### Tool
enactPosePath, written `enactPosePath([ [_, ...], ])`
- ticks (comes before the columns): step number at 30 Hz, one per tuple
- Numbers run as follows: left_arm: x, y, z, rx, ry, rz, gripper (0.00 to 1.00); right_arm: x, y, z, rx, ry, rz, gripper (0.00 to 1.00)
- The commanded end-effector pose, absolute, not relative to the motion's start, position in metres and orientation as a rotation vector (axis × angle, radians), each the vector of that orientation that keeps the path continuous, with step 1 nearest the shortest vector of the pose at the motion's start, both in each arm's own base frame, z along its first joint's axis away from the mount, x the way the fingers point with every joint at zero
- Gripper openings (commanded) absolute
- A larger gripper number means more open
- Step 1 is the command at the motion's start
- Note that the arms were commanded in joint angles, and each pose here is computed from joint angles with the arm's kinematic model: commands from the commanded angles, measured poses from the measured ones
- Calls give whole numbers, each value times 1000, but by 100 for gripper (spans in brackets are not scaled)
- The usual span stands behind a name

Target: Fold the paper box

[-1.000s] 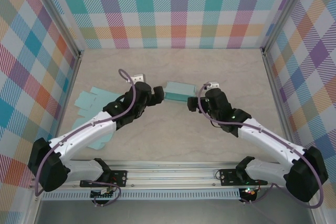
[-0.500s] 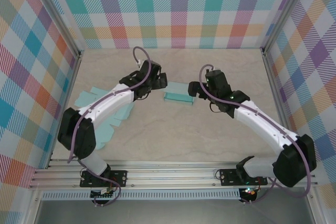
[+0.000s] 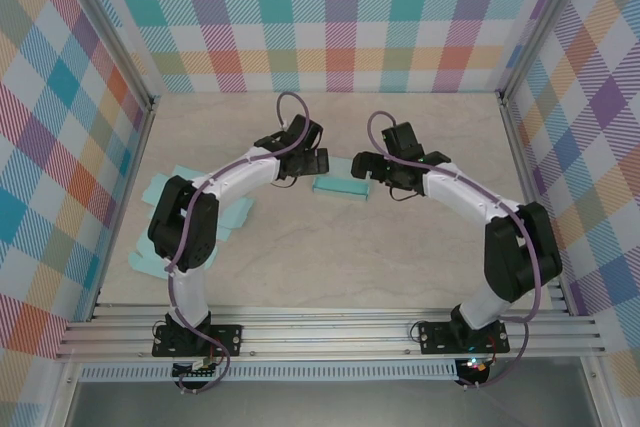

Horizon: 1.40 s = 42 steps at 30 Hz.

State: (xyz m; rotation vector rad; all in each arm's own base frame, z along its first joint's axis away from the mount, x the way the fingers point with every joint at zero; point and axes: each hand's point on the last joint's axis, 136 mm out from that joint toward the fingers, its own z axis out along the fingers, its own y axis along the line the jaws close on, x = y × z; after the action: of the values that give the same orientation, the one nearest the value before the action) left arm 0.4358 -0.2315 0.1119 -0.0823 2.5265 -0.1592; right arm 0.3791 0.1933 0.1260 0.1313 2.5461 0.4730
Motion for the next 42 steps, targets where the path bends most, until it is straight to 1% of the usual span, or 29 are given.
enactPosePath([
  [1, 437, -230, 106, -79, 2554, -151, 97, 384, 201, 127, 134, 2545, 530, 100],
  [8, 428, -224, 83, -92, 2602, -118, 96, 385, 197, 96, 142, 2607, 474, 100],
  [12, 421, -219, 68, -105, 2631, -97, 96, 381, 198, 77, 145, 2652, 470, 98],
  [20, 407, -212, 44, -135, 2679, -75, 95, 373, 196, 59, 169, 2687, 470, 96],
  [26, 401, -210, 33, -144, 2703, -71, 92, 368, 195, 44, 173, 2721, 461, 92],
  [31, 401, -212, 37, -138, 2698, -95, 87, 366, 196, 38, 167, 2740, 468, 87],
  [34, 403, -216, 44, -123, 2683, -127, 81, 366, 197, 41, 159, 2738, 482, 84],
  [35, 404, -218, 48, -114, 2676, -138, 80, 366, 198, 43, 150, 2732, 496, 84],
  [39, 415, -226, 70, -66, 2623, -195, 79, 371, 207, 67, 76, 2671, 583, 85],
  [40, 418, -228, 77, -52, 2607, -214, 77, 373, 208, 74, 65, 2654, 599, 86],
  [42, 425, -228, 87, -49, 2580, -248, 77, 375, 208, 84, 60, 2629, 632, 88],
])
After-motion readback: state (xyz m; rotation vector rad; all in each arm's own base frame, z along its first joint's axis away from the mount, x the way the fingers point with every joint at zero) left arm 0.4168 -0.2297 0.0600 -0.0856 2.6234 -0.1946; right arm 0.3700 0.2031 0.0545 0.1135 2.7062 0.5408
